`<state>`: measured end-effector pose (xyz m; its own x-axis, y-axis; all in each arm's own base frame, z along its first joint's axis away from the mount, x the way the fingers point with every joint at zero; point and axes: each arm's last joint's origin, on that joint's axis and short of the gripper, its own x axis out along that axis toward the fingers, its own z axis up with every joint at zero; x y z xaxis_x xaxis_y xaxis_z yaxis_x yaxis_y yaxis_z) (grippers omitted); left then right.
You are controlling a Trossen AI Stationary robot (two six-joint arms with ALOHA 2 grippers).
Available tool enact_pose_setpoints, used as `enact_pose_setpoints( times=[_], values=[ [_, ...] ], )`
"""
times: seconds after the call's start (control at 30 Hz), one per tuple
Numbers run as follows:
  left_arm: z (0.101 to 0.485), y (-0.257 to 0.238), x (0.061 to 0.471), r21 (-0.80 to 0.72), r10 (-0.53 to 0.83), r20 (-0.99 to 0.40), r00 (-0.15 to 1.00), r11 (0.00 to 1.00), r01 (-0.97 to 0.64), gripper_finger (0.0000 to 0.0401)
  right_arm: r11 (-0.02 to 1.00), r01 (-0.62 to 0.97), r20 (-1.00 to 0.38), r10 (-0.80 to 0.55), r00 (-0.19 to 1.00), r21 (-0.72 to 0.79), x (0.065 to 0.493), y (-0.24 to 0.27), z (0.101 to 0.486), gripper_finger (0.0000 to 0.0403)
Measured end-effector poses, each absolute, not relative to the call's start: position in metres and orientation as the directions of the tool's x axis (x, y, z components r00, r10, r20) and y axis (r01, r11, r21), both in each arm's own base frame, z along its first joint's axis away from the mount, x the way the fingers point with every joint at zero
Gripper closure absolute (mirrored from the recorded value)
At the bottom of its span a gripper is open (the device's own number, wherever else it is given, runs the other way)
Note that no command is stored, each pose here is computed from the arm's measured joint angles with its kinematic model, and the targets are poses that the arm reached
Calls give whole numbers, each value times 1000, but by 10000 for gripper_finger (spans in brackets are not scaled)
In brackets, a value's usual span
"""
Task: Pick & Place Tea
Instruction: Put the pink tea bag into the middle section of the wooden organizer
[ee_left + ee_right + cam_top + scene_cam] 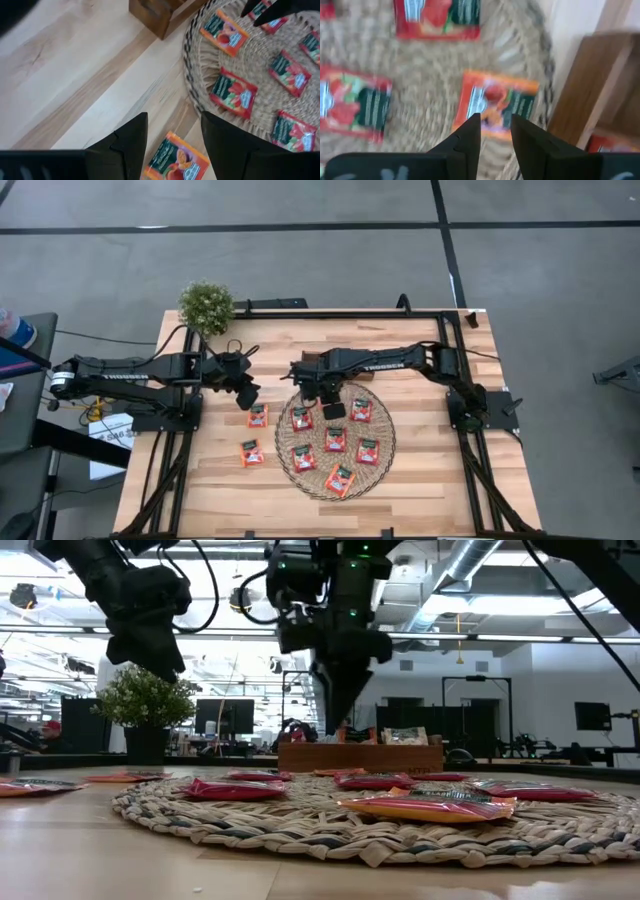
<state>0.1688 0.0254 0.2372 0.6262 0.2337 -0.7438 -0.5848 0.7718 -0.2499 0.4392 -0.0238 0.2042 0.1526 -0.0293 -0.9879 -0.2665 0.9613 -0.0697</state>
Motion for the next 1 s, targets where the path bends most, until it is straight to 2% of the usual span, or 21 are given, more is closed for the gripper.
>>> enact_pose_setpoints(
  times=[0.13, 0.47, 0.8, 1.0],
  values=[
    [236, 26, 168, -240, 240, -750, 616, 770, -592, 224, 962, -264, -989, -24, 143, -62, 440, -30, 200, 286],
    [236, 26, 168, -228, 256, -749, 610, 766, -601, 224, 974, -224, -986, 6, 164, -31, 441, -46, 199, 204],
    [236, 26, 168, -230, 256, -749, 610, 763, -604, 224, 974, -227, -998, 18, 61, 4, 446, -49, 160, 212],
    [236, 26, 168, -233, 256, -749, 610, 761, -606, 224, 977, -213, -998, 16, 64, 2, 446, -56, 159, 219]
  ],
)
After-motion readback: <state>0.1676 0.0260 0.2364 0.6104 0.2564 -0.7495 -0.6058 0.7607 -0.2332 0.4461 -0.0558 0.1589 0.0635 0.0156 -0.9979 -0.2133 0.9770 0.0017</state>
